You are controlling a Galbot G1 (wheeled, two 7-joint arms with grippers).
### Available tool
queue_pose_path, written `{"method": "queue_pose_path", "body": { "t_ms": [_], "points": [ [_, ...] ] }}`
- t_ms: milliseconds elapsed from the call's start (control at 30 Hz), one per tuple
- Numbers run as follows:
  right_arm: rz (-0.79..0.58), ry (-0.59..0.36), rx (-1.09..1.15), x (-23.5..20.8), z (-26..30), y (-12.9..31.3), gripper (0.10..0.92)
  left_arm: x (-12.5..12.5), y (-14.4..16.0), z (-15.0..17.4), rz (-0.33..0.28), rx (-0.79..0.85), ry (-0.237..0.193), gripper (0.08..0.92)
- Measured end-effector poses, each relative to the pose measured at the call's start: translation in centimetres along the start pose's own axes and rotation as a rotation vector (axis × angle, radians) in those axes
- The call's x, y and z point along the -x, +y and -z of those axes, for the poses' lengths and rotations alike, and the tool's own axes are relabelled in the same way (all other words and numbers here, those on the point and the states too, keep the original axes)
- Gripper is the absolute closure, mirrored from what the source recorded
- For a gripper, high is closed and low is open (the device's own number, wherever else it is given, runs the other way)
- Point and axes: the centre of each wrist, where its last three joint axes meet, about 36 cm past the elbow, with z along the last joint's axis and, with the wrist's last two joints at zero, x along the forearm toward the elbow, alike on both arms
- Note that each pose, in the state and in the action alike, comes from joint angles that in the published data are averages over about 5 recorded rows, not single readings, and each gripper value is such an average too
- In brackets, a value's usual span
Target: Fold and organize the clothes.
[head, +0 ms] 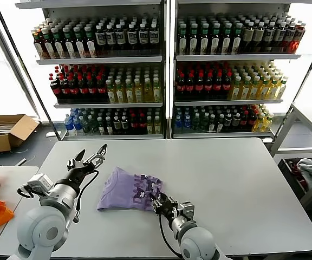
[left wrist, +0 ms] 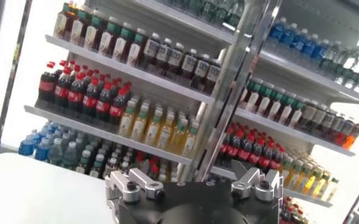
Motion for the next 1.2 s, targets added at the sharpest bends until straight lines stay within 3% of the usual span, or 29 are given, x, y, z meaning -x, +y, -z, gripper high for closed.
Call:
{"method": "queue_pose_path", "body": {
  "t_ms": [300,733,867,1200],
  "points": [
    [0.001,0.026,-0.042,-1.5,-0.2,-1.1,0.851,-0.4,0.2,0.2,0.013,-0.010,-0.002,0.177],
    [-0.071,0.048,-0.214,-7.2,2.1,-6.9,0.868,-1.0,-0.2,-0.2,0.005,-0.035,0.006,0.177],
    [-0.090,0.041,-0.254,-8.6,3.0,-8.1,0.816,-1.1,-0.5,-0.4,0.000,-0.040,0.009,0.177],
    [-0.119,-0.033,-0.301,-11.0,4.7,-8.3,0.526,-1.8,-0.7,-0.5,-0.007,-0.038,0.017,0.177]
  ]
}}
